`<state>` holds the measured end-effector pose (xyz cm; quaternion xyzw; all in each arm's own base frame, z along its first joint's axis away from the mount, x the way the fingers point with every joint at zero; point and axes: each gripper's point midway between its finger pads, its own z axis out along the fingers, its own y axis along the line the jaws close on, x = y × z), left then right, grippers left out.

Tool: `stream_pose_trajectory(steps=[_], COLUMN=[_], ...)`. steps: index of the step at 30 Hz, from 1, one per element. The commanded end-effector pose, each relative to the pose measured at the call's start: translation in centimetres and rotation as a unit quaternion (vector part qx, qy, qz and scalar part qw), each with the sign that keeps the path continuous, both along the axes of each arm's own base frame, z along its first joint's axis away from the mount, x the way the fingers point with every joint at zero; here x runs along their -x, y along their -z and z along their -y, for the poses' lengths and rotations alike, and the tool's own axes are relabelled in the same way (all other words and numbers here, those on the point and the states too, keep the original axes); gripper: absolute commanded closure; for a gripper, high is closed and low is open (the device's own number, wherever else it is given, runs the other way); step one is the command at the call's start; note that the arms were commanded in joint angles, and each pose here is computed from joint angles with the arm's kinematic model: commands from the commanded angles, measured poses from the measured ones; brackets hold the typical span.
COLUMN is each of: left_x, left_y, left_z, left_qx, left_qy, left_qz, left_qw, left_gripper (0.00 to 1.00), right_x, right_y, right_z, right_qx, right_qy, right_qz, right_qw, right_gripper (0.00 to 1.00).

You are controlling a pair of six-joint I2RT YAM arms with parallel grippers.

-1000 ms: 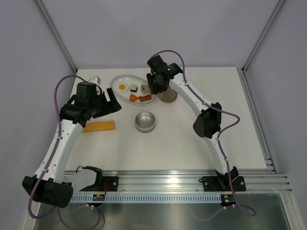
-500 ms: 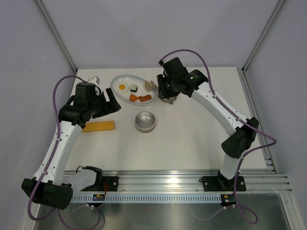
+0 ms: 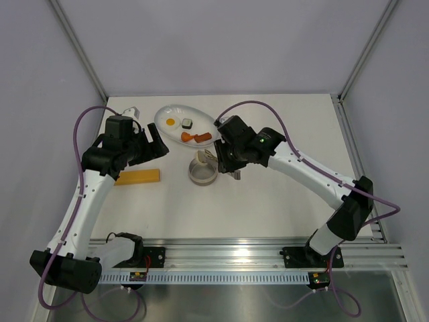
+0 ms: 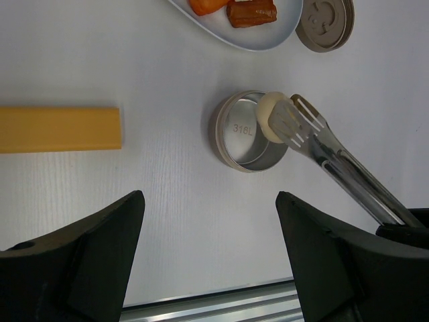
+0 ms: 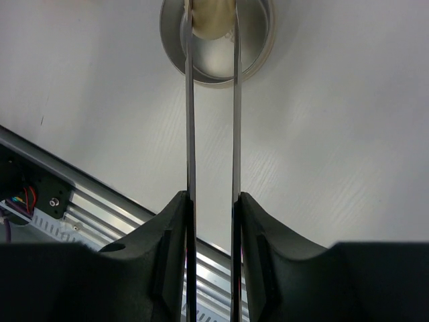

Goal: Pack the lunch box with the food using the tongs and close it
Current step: Place the fake food in the packing box.

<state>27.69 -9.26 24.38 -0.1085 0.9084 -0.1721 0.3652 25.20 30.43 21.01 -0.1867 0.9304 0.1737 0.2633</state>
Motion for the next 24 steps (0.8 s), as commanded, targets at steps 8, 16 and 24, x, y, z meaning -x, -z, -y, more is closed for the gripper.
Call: stream_pose_trajectory(steps=[8,16,24], left_x=[0.0,0.0,-0.2], left_y=[-0.5,-0.2,0.0], left_z=[-0.2,-0.1,0.0], left_qx=[0.007,0.006,0.008], left_qy=[-0.007,-0.005,-0.002], left_qz=[0.017,0.014,0.012], left_qw=[1.0,1.0,1.0], left_gripper=[0.16,0.16,0.16], right_x=[0.7,0.4,0.3], right_y=[1.3,3.3,3.9], right_z=[-2.5,-2.4,-2.3], right_qx=[-0.003,0.024,0.038], right_qy=[-0.009,-0.004,-0.006], right_qz=[0.002,-0.007,-0.009], right_qw=[1.0,1.0,0.999], right_gripper=[0.71,0.68,0.47])
